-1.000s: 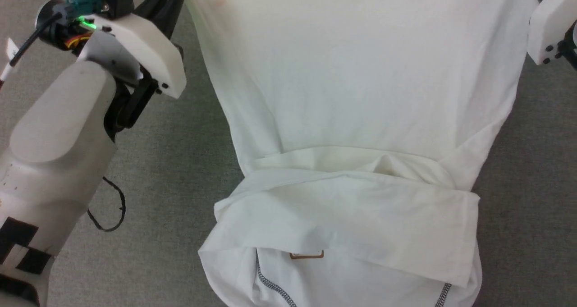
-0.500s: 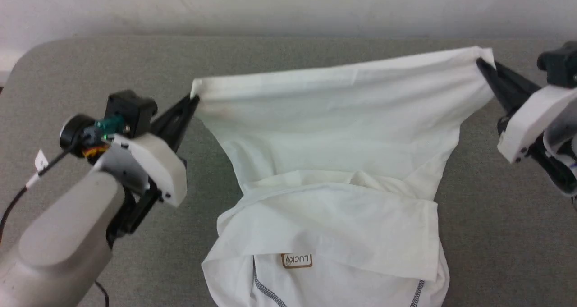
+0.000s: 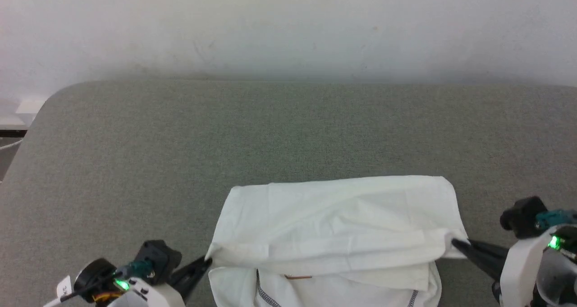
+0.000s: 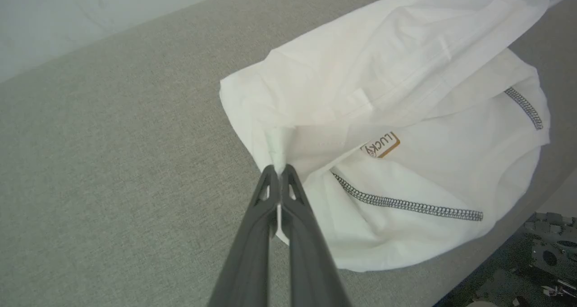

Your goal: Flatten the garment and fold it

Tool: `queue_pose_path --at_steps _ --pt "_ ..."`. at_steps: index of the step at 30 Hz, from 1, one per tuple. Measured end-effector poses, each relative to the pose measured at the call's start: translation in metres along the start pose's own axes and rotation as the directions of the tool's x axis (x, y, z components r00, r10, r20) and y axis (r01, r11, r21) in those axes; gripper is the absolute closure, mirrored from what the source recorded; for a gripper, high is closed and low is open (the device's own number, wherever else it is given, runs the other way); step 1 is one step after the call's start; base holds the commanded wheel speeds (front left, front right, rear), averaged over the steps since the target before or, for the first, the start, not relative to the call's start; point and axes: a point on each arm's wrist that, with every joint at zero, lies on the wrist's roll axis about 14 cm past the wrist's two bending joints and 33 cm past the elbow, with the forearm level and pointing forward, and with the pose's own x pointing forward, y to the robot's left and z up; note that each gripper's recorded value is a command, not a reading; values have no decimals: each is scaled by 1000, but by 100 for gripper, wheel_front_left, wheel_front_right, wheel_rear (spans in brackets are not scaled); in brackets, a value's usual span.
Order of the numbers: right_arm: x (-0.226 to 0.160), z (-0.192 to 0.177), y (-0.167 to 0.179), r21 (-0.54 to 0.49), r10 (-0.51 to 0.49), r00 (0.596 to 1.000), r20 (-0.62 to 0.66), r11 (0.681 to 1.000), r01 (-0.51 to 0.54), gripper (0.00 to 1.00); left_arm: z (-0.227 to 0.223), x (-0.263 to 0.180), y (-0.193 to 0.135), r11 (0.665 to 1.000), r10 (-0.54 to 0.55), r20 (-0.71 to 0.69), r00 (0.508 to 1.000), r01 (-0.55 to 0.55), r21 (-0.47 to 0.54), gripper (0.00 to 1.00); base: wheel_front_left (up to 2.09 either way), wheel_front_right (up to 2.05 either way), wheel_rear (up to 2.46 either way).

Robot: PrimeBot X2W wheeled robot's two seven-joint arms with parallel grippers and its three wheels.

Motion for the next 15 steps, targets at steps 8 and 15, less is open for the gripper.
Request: queue_pose_path --at_steps 8,15 --pt "-15 -33 17 40 44 989 -138 998 -39 100 -46 -13 -3 1000 -23 -148 989 22 -2 100 0 0 0" --pt "-22 -59 37 14 97 965 -245 995 -97 100 -76 -22 -1 999 -44 -248 968 49 17 100 0 0 0"
